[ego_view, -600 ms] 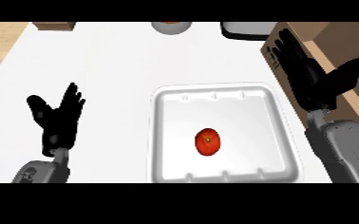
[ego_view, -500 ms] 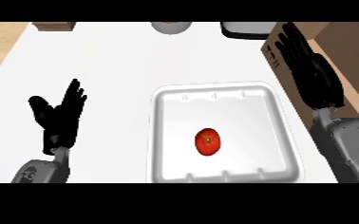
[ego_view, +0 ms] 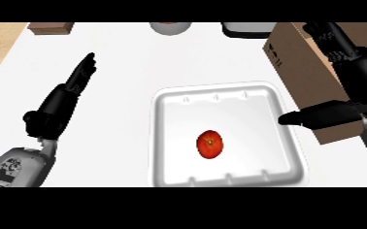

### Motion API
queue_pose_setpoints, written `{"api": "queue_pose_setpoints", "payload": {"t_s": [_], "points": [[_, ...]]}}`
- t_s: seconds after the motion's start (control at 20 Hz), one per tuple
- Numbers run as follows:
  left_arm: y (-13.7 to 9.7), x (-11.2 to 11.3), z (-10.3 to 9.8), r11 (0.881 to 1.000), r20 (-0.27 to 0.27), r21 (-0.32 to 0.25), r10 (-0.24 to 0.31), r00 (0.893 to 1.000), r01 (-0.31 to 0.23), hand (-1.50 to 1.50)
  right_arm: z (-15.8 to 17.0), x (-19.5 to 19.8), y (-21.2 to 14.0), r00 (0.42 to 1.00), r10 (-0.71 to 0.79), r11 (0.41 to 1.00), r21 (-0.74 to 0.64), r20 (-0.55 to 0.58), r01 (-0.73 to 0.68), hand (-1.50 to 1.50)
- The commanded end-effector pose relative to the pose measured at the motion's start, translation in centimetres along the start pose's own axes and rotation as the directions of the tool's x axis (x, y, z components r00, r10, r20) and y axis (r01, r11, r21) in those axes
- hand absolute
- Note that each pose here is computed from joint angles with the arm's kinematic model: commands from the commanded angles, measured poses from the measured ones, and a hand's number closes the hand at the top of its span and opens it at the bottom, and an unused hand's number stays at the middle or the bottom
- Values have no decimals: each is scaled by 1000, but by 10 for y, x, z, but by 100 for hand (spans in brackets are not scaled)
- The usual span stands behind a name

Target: Pick the tomato from the tray and place it in the cardboard box

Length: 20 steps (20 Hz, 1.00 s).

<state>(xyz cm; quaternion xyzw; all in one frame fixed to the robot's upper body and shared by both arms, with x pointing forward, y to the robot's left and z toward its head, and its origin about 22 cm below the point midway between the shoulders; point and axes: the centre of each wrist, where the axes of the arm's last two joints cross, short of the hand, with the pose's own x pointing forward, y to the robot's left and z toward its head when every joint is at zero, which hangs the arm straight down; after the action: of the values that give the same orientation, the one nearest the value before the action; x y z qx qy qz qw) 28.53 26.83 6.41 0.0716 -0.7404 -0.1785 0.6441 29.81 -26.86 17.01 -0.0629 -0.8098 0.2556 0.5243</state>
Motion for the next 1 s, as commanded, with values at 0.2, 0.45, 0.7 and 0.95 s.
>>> {"api": "queue_pose_setpoints", "payload": {"t_s": [0.2, 0.45, 0.7, 0.95], "points": [[9, -7, 4, 995, 75, -95, -28, 997, 35, 0, 38, -16, 0, 940, 256, 929, 213, 224, -303, -150], [3, -15, 5, 994, 87, -103, -28, 996, 37, 0, 23, 28, 21, 872, 440, 817, 308, 214, -488, -150], [0, 11, -10, 994, 88, -103, -31, 996, 40, 0, 34, 62, 35, 771, 596, 608, 502, 224, -615, -150], [-7, -7, -13, 993, 91, -113, -35, 995, 46, 0, 24, 81, 90, 688, 679, 479, 556, 256, -679, -150]]}}
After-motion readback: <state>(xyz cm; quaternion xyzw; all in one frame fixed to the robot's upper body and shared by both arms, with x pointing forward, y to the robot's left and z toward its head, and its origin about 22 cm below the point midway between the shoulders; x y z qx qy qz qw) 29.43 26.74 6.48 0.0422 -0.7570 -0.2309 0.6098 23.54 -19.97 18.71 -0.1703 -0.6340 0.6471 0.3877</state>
